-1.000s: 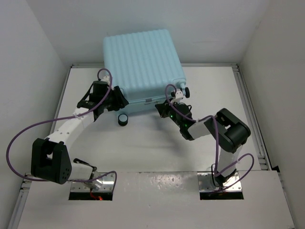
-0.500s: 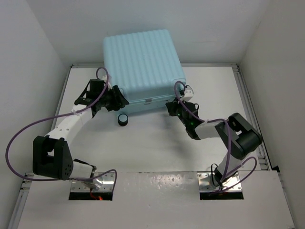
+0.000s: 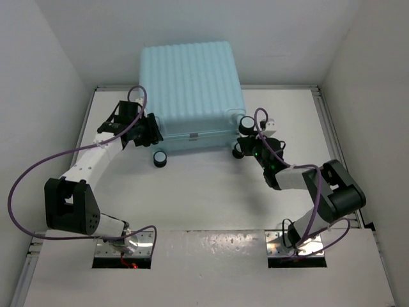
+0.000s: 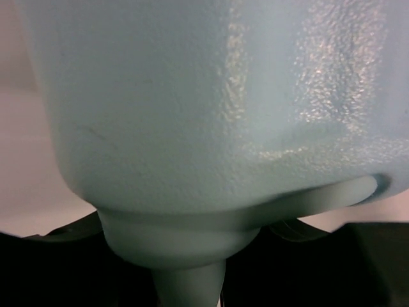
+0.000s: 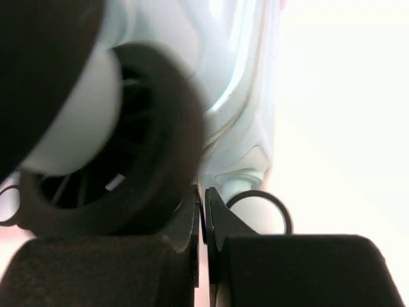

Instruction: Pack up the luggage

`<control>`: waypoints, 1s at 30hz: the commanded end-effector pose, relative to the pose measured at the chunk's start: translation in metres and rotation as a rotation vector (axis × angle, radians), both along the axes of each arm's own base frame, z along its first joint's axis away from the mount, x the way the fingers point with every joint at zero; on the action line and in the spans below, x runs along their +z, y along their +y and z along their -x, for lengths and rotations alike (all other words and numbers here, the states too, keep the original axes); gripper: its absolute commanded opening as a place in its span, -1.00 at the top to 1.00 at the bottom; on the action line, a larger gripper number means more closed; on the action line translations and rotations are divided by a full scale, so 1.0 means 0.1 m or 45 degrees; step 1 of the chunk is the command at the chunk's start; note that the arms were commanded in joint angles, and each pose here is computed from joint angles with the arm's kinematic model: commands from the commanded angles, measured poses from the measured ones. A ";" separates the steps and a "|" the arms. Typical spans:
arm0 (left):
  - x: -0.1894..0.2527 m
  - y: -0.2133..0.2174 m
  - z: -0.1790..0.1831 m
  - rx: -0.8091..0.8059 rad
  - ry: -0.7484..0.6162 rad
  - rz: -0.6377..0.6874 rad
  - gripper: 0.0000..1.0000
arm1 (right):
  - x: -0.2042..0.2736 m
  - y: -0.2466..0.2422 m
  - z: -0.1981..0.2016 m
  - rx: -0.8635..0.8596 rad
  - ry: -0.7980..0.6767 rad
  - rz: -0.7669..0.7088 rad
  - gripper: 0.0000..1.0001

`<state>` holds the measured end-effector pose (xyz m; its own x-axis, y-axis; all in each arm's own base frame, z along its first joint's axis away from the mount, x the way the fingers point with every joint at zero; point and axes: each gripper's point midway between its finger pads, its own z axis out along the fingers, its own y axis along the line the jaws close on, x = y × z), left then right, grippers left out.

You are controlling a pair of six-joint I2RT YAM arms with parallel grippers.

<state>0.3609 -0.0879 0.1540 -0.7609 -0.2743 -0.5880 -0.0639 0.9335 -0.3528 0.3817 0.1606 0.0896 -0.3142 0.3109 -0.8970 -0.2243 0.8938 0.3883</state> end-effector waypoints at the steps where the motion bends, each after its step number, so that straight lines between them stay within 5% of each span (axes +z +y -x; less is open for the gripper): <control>1: -0.41 1.07 0.13 0.283 0.170 -0.473 1.00 | -0.32 -0.99 -0.06 -0.421 0.117 0.173 1.00; 13: -0.55 1.71 -0.07 0.331 0.189 -0.681 1.00 | -0.15 -1.12 -0.53 -0.357 0.074 0.126 1.00; 23: -0.53 2.13 -0.60 0.291 0.077 -0.835 1.00 | 0.05 -1.08 -1.42 -0.199 -0.080 0.155 1.00; 30: -0.52 2.17 -1.08 0.254 -0.014 -0.764 1.00 | 0.12 -1.20 -2.11 -0.189 -0.177 0.163 1.00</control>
<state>0.4239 0.0195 0.1373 -0.7699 0.0663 -0.6347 0.0624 0.9976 0.0286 0.5412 0.1565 0.0977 -0.2861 0.2382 -0.9281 -0.4433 0.8258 0.3486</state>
